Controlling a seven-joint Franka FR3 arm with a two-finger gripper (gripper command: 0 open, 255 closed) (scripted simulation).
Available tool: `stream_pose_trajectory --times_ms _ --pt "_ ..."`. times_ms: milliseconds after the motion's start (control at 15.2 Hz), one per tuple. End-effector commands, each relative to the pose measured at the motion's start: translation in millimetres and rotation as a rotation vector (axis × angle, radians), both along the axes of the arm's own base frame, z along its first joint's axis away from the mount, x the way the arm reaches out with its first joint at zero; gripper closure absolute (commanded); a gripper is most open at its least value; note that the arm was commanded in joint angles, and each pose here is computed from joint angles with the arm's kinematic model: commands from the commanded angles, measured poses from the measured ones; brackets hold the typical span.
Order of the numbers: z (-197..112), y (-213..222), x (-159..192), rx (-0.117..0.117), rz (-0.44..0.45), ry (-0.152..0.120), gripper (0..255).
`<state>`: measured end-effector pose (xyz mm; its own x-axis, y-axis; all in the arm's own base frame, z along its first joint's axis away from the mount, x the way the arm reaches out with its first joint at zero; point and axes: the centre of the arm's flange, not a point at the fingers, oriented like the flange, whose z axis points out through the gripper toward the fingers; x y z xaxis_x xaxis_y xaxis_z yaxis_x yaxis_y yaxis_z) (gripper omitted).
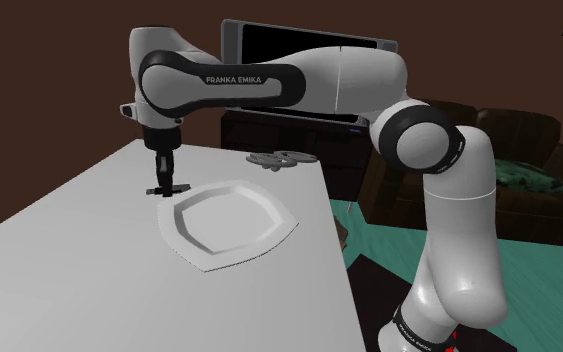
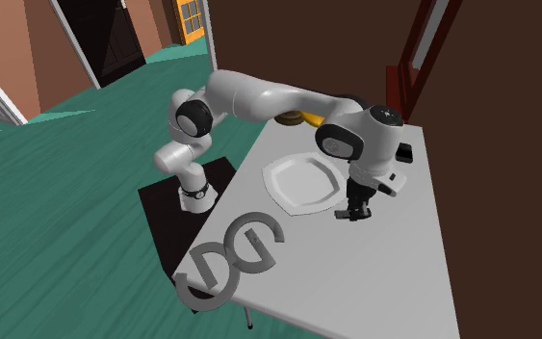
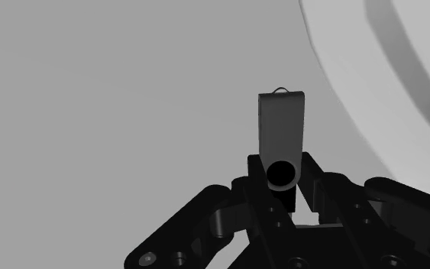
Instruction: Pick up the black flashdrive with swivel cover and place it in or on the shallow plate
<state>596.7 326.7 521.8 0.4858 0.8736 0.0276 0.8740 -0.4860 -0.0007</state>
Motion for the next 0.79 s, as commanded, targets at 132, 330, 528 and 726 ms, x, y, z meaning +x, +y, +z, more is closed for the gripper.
stream_pose_trajectory --times_ms 132,330,528,726 --pt "20.0 -0.3 1.6 -0.002 -0.001 0.002 255" --pt "35.9 -0.3 1.6 -0.002 -0.001 0.002 255" --pt "51.7 -0.3 1.6 -0.002 -0.001 0.002 255" --pt "67.5 -0.3 1.6 -0.002 -0.001 0.002 255"
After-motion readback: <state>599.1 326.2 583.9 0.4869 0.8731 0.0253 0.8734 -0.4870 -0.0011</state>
